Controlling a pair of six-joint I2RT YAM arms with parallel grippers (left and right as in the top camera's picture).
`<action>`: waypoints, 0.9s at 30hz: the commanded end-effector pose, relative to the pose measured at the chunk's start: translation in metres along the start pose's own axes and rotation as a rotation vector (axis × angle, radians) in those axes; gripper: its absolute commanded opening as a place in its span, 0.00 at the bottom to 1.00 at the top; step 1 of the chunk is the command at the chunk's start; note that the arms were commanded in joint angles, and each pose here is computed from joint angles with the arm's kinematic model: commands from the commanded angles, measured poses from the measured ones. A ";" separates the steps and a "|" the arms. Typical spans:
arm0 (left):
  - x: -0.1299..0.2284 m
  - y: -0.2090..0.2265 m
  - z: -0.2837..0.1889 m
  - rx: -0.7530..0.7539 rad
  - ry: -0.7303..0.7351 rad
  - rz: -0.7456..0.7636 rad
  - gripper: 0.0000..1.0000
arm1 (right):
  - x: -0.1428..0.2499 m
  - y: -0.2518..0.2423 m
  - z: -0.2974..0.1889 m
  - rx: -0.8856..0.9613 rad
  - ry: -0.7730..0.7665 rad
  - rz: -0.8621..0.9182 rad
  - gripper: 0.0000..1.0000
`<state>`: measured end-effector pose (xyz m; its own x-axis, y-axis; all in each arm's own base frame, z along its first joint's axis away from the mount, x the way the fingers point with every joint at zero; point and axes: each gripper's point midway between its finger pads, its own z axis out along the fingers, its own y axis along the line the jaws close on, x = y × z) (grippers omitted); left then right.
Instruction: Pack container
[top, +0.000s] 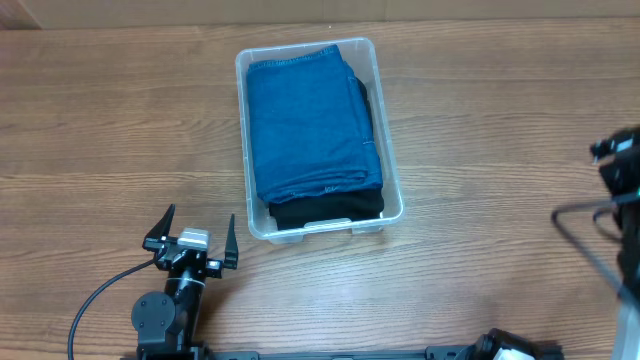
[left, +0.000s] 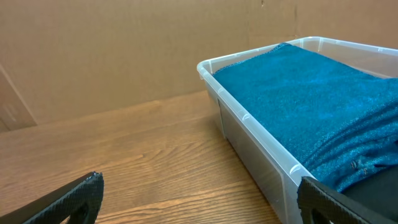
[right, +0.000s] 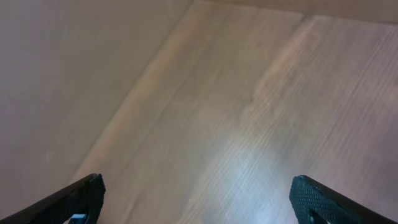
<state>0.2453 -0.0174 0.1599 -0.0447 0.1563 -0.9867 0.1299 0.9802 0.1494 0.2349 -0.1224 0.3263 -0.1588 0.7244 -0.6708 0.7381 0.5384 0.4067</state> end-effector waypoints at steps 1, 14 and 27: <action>0.001 0.002 0.000 -0.010 -0.002 0.019 1.00 | 0.025 -0.010 -0.021 -0.023 0.042 -0.024 1.00; 0.001 0.002 0.000 -0.010 -0.002 0.019 1.00 | 0.076 0.001 -0.037 -0.412 -0.176 -0.155 1.00; 0.001 0.002 0.000 -0.010 -0.002 0.019 1.00 | 0.154 0.016 0.023 -0.689 -0.227 -0.242 1.00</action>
<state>0.2453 -0.0174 0.1599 -0.0447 0.1563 -0.9867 0.1299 0.9802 0.1494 0.2343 -0.0245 0.2276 -0.0601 0.5238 -0.8497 0.1869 0.8421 0.5059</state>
